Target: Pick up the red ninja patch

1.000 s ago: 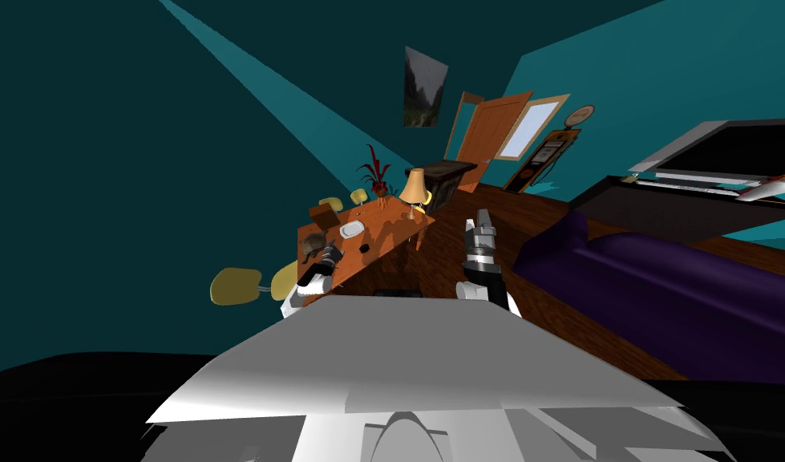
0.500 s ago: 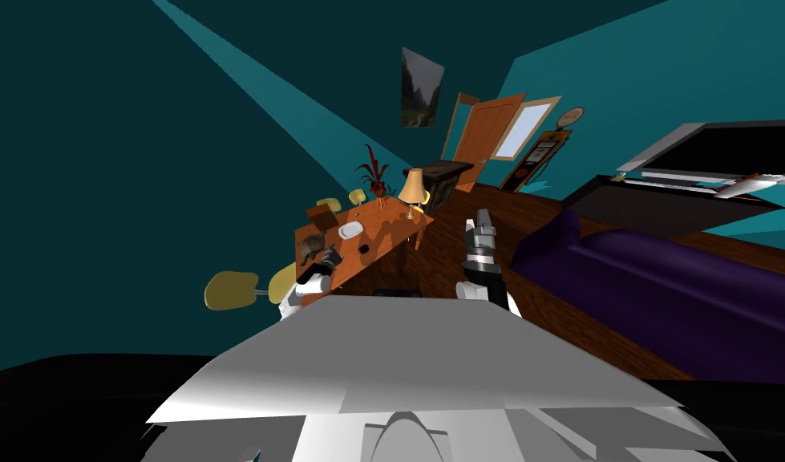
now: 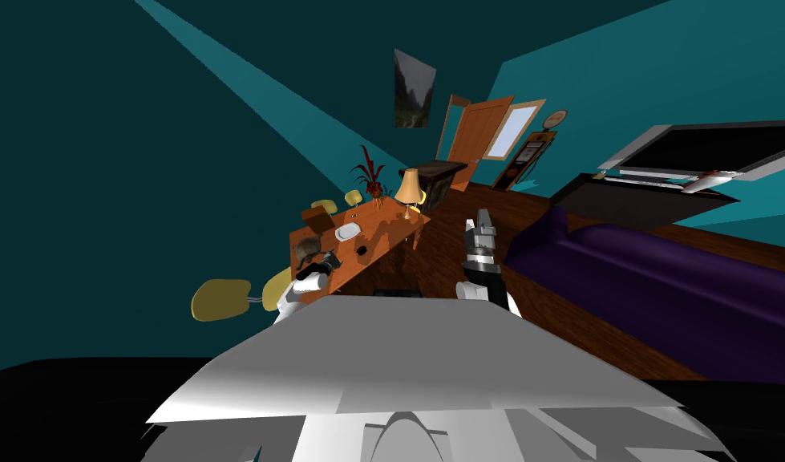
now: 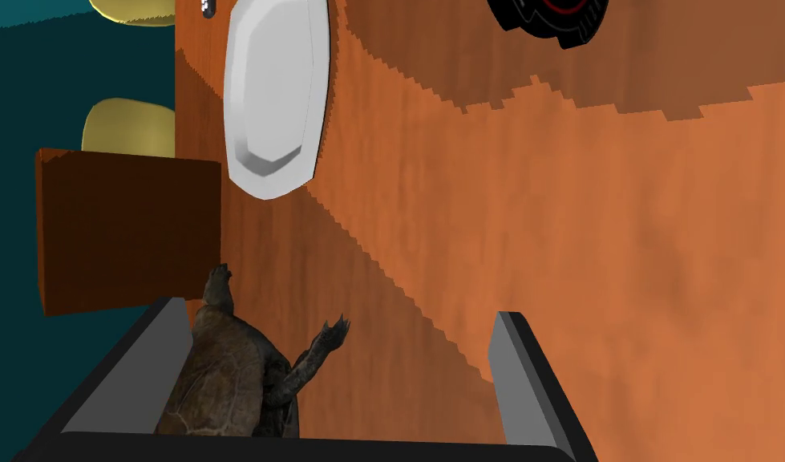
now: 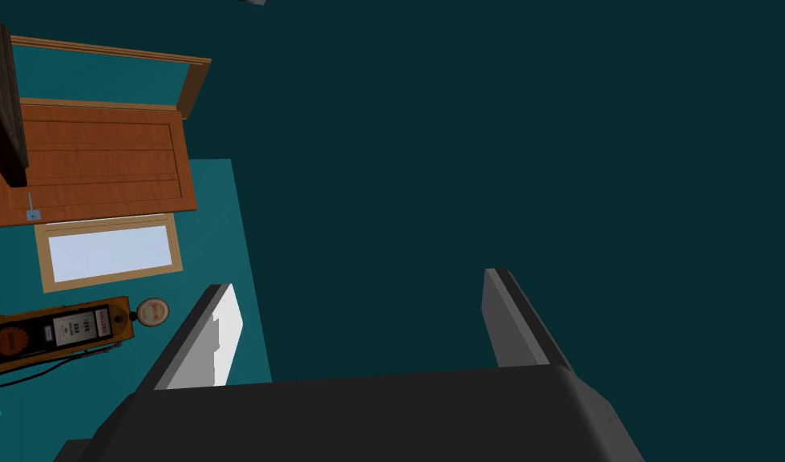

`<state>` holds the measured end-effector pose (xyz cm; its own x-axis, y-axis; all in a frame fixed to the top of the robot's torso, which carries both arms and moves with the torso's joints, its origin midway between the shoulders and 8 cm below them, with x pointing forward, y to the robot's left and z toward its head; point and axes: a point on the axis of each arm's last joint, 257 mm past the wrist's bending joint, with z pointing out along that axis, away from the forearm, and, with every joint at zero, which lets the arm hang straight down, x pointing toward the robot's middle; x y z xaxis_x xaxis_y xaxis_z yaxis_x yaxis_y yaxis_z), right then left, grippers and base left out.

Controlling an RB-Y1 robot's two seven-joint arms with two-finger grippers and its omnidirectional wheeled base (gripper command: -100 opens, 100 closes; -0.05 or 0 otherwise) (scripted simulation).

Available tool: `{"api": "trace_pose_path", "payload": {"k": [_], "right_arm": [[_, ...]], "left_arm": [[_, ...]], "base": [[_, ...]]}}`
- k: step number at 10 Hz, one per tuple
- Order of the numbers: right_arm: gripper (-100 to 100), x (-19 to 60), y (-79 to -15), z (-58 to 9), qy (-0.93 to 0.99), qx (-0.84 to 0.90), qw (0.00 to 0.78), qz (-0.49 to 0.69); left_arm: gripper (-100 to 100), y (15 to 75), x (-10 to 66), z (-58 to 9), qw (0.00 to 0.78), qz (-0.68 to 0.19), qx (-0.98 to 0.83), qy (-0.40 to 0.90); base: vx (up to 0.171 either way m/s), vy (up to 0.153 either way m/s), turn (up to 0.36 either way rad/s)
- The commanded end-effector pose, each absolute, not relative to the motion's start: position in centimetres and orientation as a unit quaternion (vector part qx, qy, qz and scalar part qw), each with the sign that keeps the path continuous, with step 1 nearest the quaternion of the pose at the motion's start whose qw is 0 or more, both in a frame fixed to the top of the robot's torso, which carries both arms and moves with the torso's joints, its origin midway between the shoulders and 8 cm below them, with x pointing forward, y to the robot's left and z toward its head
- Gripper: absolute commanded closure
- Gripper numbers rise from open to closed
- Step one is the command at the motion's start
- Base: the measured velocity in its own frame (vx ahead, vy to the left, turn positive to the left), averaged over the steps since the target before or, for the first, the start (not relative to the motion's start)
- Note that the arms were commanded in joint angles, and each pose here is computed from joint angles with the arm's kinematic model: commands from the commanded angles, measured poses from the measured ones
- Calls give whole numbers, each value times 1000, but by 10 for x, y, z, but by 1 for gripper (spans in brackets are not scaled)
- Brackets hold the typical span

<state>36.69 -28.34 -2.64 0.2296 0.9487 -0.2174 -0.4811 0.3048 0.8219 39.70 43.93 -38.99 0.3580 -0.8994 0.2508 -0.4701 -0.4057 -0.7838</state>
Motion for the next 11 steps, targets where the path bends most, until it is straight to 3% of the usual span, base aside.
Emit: {"api": "trace_pose_path", "payload": {"k": [1, 11], "right_arm": [[0, 367, -283, -26, 370, 316, 718, 498], [0, 367, -283, -26, 370, 316, 718, 498]], "left_arm": [[-100, 448, 389, -404, 291, -327, -779, 449], [-100, 479, 353, -456, 200, -234, -850, 427]], "base": [[13, 3, -55], [23, -12, -59]]}}
